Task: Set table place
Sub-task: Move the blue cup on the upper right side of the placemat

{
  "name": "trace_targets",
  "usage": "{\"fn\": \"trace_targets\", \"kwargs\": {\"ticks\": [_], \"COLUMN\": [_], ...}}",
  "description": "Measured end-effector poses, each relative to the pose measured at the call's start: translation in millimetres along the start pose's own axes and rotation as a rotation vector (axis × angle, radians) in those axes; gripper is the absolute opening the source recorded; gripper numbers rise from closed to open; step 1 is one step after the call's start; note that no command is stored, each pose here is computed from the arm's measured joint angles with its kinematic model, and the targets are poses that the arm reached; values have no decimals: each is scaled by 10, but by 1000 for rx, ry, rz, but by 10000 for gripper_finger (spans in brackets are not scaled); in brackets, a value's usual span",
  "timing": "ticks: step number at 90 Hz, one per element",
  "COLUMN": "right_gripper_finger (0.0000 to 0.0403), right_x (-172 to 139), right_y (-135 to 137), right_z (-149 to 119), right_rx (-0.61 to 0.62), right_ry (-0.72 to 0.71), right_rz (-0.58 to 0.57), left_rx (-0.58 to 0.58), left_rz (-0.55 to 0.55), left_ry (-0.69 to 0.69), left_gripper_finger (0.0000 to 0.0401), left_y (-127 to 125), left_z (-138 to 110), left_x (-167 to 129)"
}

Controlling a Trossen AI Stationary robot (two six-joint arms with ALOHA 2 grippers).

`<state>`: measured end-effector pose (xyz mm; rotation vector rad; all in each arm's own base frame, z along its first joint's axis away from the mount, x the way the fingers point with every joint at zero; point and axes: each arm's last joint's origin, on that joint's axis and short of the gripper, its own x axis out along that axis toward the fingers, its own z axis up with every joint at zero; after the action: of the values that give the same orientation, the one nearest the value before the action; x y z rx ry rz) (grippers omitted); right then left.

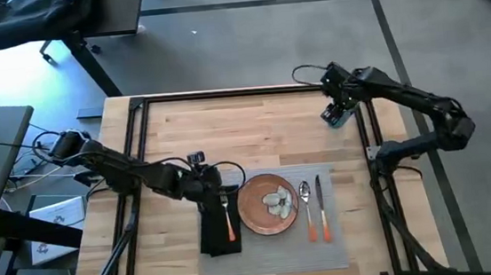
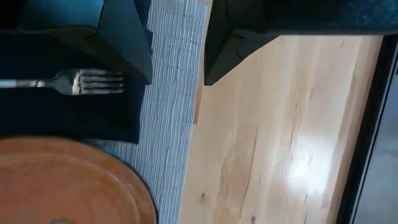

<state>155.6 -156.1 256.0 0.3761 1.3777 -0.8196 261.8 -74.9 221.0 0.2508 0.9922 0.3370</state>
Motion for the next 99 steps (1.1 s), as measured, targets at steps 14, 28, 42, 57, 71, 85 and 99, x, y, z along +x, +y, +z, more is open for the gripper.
{"fn": "trace_targets", "kwargs": {"ticks": [14, 28, 42, 57, 71, 85, 99], "right_gripper_finger": [31, 6, 2, 1, 1, 0, 6], "right_x": [13, -205, -410, -461, -453, -377, -321], "right_y": [71, 217, 486, 825, 1067, 1186, 1234], "right_z": [5, -56, -159, -247, -294, -274, -229], "right_rx": [-70, -140, -231, -333, -413, -430, -426], "right_ry": [14, -45, -120, -110, -95, -61, -45], "right_rz": [80, 137, 225, 269, 284, 271, 266], "left_rx": [18, 15, -17, -29, -32, -32, -32], "left_rz": [-8, -5, 2, 8, 11, 11, 10], "left_ry": [-34, -34, -30, -28, -28, -27, -27], "left_gripper_finger": [131, 131, 131, 131, 131, 131, 131], "left_y": [-10, 0, 26, 47, 58, 58, 57], "left_z": [37, 40, 45, 51, 54, 54, 54], "left_x": [-1, 5, 22, 34, 42, 42, 42]}}
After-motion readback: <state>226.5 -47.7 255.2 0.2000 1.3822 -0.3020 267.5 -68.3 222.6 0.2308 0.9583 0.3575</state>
